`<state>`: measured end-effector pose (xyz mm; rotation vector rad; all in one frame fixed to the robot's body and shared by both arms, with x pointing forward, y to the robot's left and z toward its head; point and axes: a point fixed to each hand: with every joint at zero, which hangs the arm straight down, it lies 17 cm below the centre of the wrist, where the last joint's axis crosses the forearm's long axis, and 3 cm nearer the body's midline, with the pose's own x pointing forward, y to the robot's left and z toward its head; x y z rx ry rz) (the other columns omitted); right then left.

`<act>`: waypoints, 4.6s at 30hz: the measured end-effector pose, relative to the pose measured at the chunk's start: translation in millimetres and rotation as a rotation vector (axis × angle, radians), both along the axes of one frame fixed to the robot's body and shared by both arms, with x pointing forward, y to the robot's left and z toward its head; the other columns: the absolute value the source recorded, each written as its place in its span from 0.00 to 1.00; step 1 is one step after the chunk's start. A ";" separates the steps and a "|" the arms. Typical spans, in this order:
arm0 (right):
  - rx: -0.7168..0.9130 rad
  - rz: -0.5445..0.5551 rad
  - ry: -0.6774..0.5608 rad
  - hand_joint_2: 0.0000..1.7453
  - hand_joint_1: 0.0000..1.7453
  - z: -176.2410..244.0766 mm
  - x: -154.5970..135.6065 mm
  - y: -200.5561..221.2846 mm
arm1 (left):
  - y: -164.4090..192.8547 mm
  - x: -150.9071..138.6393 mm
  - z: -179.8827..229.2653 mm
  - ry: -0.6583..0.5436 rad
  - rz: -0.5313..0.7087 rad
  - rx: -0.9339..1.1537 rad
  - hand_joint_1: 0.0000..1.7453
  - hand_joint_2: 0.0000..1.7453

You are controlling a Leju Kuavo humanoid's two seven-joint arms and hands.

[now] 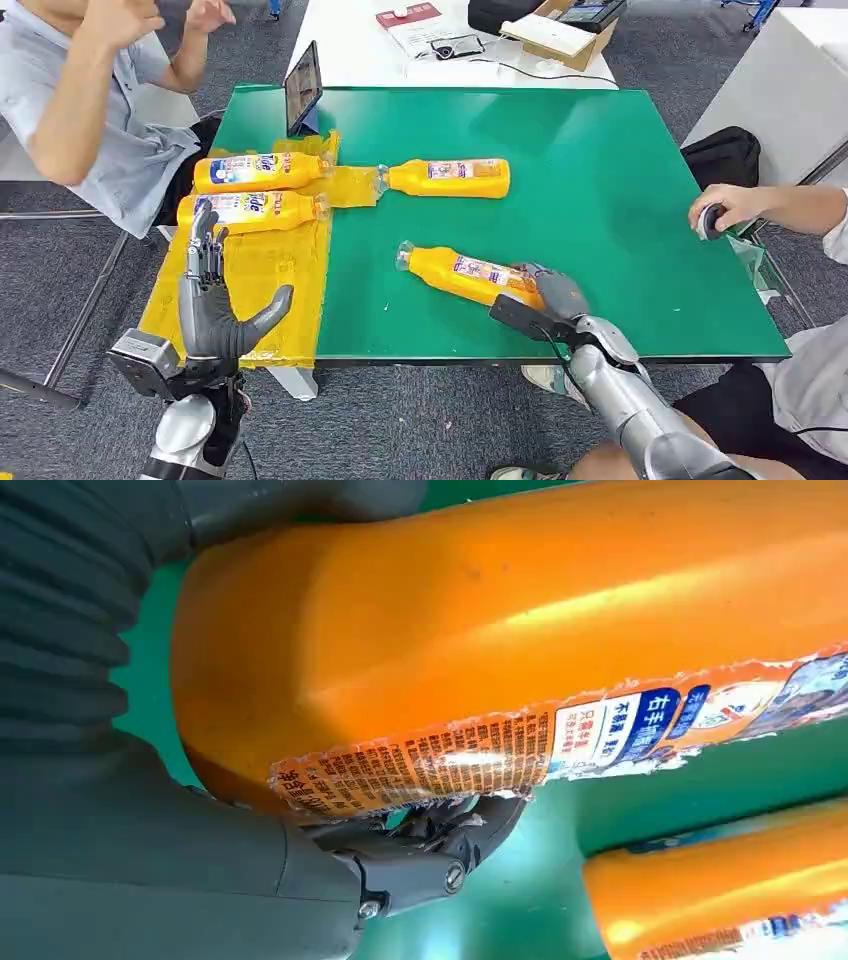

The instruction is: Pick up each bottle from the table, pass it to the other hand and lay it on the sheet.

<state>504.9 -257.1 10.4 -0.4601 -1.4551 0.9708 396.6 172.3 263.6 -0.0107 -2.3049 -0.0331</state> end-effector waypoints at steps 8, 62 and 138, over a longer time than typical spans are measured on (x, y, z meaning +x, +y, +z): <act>0.124 0.026 -0.051 1.00 1.00 8.9 -8.8 10.3 | 0.6 -0.2 0.4 0.002 -0.014 -0.022 0.00 1.00; 0.614 0.229 -0.488 1.00 0.99 161.1 -87.2 135.4 | -91.1 -20.8 -43.5 0.171 -0.430 -0.193 0.00 1.00; 0.637 -0.033 -0.559 0.00 0.00 145.7 -82.9 118.3 | -3.2 48.3 -59.7 0.280 0.021 -0.238 1.00 1.00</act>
